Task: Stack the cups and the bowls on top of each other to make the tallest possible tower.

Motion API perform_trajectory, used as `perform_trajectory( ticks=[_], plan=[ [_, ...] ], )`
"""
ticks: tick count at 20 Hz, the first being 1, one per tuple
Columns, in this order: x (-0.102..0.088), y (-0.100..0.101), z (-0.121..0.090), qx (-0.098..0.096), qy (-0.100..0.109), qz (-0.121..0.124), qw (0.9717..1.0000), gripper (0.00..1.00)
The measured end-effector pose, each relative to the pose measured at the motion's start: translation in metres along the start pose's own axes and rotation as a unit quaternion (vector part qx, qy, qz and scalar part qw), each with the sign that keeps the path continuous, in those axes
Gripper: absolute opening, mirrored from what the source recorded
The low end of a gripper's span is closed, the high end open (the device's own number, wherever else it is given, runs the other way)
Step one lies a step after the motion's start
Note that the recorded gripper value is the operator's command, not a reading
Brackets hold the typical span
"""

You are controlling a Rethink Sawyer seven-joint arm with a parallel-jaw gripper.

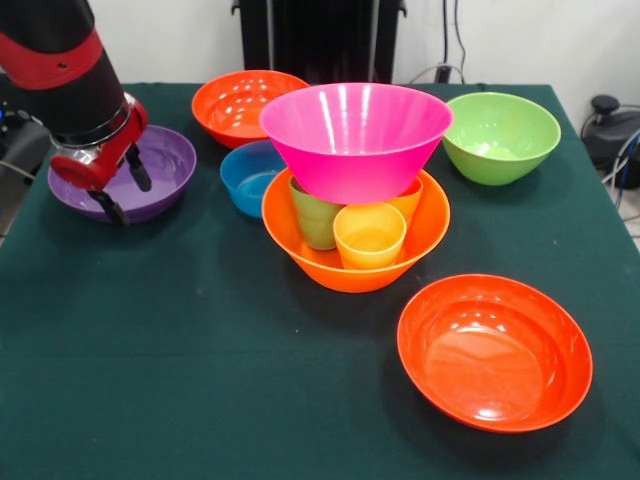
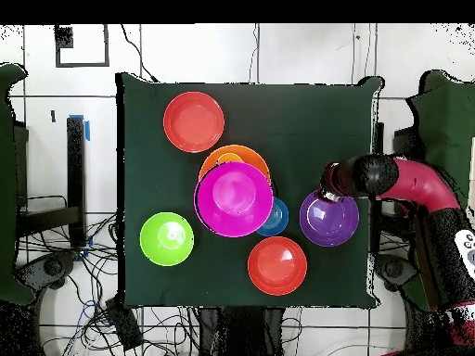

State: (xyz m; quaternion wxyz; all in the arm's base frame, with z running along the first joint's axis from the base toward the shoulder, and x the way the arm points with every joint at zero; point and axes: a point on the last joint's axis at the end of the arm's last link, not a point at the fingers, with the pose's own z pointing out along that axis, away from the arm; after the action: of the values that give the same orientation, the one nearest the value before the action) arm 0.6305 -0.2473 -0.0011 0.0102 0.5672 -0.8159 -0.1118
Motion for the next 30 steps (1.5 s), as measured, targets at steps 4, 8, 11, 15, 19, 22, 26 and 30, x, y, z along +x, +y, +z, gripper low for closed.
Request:
perform_trajectory(
  ticks=[4,8,11,15,19,22,26,30],
  plan=[
    [0.0,0.0,0.0,-0.001,0.0,0.0,1.0,1.0],
    [-0.003,0.003,0.001,-0.012,0.003,-0.002,0.9999,1.0],
    [-0.005,0.005,0.001,-0.02,0.005,-0.004,0.9998,1.0],
    [-0.004,0.006,0.001,-0.022,0.005,-0.004,0.9997,1.0],
    [0.0,0.006,0.001,-0.022,0.005,-0.001,0.9997,1.0],
    [0.003,0.007,0.001,-0.022,0.004,0.001,0.9998,1.0],
    [0.005,0.007,0.001,-0.022,0.004,0.003,0.9998,1.0],
    [0.007,0.007,0.001,-0.022,0.003,0.004,0.9997,1.0]
  ],
)
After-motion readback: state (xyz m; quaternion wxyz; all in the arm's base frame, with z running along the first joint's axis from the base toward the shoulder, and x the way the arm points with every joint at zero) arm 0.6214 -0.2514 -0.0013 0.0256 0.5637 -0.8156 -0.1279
